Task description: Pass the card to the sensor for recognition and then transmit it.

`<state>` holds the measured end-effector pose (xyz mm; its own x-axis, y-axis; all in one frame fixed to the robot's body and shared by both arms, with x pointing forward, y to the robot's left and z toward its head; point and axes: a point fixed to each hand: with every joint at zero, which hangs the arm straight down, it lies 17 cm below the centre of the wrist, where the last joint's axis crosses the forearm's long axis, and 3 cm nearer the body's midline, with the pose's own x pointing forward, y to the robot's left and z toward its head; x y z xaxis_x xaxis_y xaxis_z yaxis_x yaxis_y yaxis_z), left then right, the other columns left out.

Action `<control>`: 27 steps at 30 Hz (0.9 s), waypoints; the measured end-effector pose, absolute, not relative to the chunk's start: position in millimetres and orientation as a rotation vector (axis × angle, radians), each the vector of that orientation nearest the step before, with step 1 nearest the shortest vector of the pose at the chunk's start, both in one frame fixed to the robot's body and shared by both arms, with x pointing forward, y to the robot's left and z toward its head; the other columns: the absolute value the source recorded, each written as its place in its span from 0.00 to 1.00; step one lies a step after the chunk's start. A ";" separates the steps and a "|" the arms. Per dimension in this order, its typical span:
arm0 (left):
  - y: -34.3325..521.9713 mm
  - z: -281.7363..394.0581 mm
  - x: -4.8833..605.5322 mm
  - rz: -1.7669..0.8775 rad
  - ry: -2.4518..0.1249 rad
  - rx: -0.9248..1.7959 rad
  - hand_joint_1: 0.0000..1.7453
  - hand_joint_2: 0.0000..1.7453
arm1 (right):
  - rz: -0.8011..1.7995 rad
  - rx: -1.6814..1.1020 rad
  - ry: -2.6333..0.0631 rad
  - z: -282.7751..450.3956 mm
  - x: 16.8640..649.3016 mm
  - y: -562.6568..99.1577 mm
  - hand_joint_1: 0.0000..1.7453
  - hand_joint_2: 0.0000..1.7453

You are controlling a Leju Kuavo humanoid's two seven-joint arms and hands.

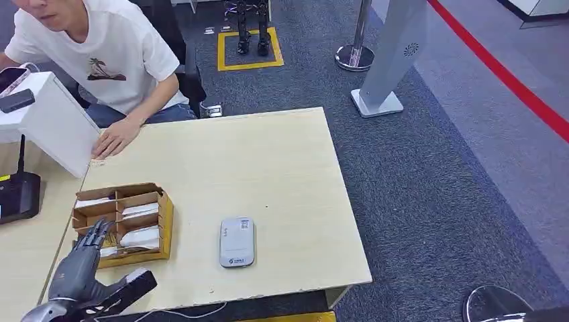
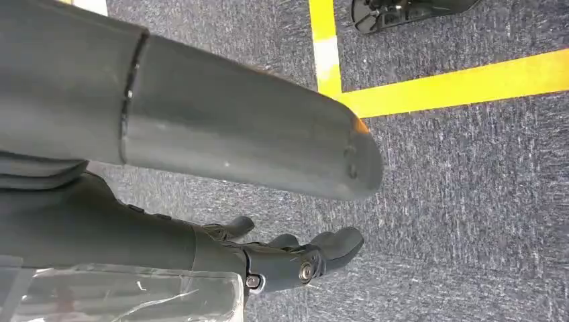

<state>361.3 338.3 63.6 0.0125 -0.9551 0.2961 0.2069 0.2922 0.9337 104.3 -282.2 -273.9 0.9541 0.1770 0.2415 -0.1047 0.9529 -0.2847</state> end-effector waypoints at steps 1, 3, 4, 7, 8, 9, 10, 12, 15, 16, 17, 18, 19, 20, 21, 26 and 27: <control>338.2 63.3 361.4 -1.091 -1.196 0.830 0.00 1.00 | 0.145 -0.273 -0.269 -273.9 104.4 -282.2 0.00 0.00; 337.9 62.3 361.8 -1.089 -1.195 0.827 0.00 1.00 | 0.145 -0.273 -0.268 -273.9 104.3 -282.1 0.00 0.00; 338.0 62.0 361.8 -1.089 -1.194 0.827 0.00 1.00 | 0.145 -0.273 -0.268 -273.9 104.3 -282.1 0.00 0.00; 337.3 61.2 361.8 -1.088 -1.192 0.824 0.00 1.00 | 0.145 -0.272 -0.268 -273.9 104.2 -282.0 0.00 0.00; 337.4 60.6 361.6 -1.089 -1.190 0.823 0.00 1.00 | 0.145 -0.272 -0.268 -273.9 104.2 -282.1 0.00 0.00; 337.1 60.5 361.6 -1.088 -1.191 0.822 0.00 1.00 | 0.145 -0.272 -0.268 -273.9 104.2 -282.0 0.00 0.00; 336.8 60.4 361.6 -1.090 -1.191 0.821 0.00 1.00 | 0.145 -0.272 -0.268 -273.9 104.1 -282.0 0.00 0.00; 337.0 60.4 361.7 -1.090 -1.191 0.821 0.00 1.00 | 0.145 -0.272 -0.268 -273.9 104.2 -282.0 0.00 0.00; 337.8 61.0 362.2 -1.090 -1.192 0.823 0.00 1.00 | 0.145 -0.271 -0.268 -274.0 104.1 -281.8 0.00 0.00; 338.0 61.2 362.6 -1.091 -1.191 0.823 0.00 1.00 | 0.145 -0.271 -0.268 -274.0 104.1 -281.8 0.00 0.00; 338.1 61.8 363.2 -1.091 -1.193 0.823 0.00 1.00 | 0.145 -0.271 -0.268 -274.0 104.1 -281.8 0.00 0.00; 338.2 62.3 363.8 -1.091 -1.194 0.824 0.00 1.00 | 0.145 -0.271 -0.268 -274.0 104.0 -281.8 0.00 0.00; 338.2 62.7 364.2 -1.092 -1.195 0.824 0.00 1.00 | 0.145 -0.271 -0.268 -274.0 104.0 -281.8 0.00 0.00; 338.1 63.1 364.7 -1.093 -1.196 0.824 0.00 1.00 | 0.145 -0.271 -0.268 -274.0 103.9 -281.8 0.00 0.00; 337.9 63.3 365.0 -1.092 -1.196 0.824 0.00 1.00 | 0.145 -0.271 -0.267 -274.0 103.8 -281.8 0.00 0.00; 339.9 64.4 366.2 -1.092 -1.194 0.828 0.00 1.00 | 0.145 -0.271 -0.264 -274.2 103.2 -281.9 0.00 0.00; 341.8 65.5 367.3 -1.091 -1.193 0.833 0.00 1.00 | 0.146 -0.271 -0.265 -274.2 103.2 -281.9 0.00 0.00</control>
